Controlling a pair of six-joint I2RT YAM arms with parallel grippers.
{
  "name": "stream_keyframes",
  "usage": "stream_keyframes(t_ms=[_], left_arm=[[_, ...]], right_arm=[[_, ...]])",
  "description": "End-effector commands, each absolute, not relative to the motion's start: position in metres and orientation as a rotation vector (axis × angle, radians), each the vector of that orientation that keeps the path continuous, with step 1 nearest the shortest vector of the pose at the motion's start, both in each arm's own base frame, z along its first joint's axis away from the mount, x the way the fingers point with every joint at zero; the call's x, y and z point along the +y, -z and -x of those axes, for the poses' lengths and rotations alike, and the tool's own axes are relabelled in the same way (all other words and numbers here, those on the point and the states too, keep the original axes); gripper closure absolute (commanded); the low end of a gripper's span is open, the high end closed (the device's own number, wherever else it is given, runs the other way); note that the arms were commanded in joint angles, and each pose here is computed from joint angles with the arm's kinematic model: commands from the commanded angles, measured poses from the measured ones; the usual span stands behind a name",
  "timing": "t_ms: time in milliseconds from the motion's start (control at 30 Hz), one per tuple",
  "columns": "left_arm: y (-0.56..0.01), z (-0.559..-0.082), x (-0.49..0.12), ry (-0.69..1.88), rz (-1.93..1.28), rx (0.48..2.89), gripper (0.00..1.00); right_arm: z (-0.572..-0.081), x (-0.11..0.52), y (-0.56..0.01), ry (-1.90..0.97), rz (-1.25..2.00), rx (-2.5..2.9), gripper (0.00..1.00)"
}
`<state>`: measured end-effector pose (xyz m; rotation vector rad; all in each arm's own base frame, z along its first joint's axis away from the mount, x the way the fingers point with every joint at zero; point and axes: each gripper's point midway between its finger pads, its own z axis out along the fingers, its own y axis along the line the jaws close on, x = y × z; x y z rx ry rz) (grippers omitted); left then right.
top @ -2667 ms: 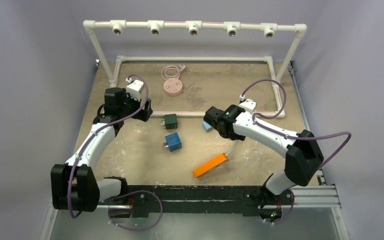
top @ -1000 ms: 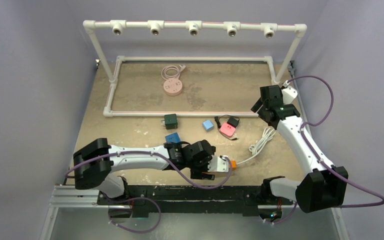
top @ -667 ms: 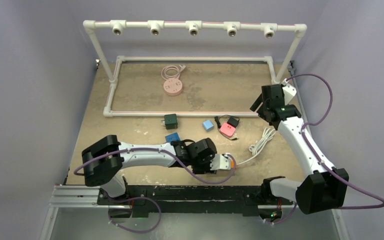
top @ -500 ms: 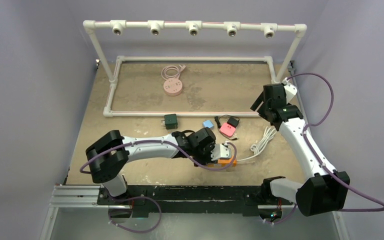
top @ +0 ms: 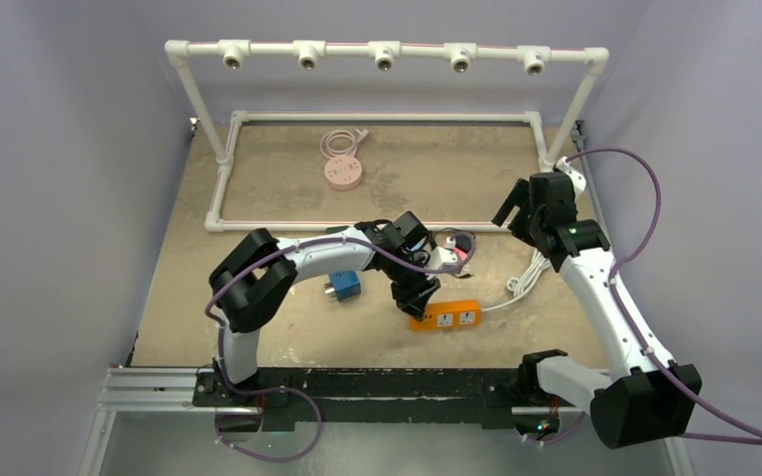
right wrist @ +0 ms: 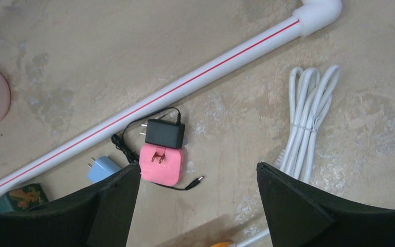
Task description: Insert the plug
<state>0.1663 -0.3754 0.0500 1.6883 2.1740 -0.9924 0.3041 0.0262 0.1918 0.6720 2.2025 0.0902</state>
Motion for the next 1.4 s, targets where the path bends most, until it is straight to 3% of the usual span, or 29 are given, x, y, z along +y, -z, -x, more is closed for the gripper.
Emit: stream_keyframes(t_ms=[0, 200, 400, 633, 1067, 1133, 1300, 1367], left_arm=[[-0.007, -0.142, -0.344, 1.109, -1.719, 2.46, 0.74], [0.008, -0.147, -0.338, 1.149, -1.661, 2.52, 0.71], [0.017, -0.156, -0.333, 1.138, -1.528, 2.627, 0.68], [0.03, -0.169, -0.324, 1.127, -1.393, 2.72, 0.69], [0.025, -0.185, -0.327, 1.055, -1.419, 2.66, 0.64], [0.02, -0.19, -0.329, 1.039, -1.429, 2.625, 0.57], [-0.016, -0.206, -0.343, 1.039, -1.426, 2.474, 0.11], [-0.034, -0.214, -0.347, 1.019, -1.416, 2.423, 0.03]], right_arm=[[-0.301, 0.034, -0.179, -0.109, -0.61, 2.274, 0.14], [-0.294, 0.049, -0.17, -0.194, -0.504, 2.337, 0.17], [-0.259, 0.112, -0.154, -0.29, -0.272, 2.492, 0.39], [-0.209, 0.14, -0.127, -0.39, -0.219, 2.615, 0.72], [-0.19, 0.154, -0.056, -0.389, -0.359, 2.748, 0.81], [-0.194, 0.15, -0.05, -0.344, -0.39, 2.743, 0.83], [-0.195, 0.139, -0.036, -0.224, -0.452, 2.763, 0.84], [-0.194, 0.136, -0.036, -0.191, -0.465, 2.771, 0.85]])
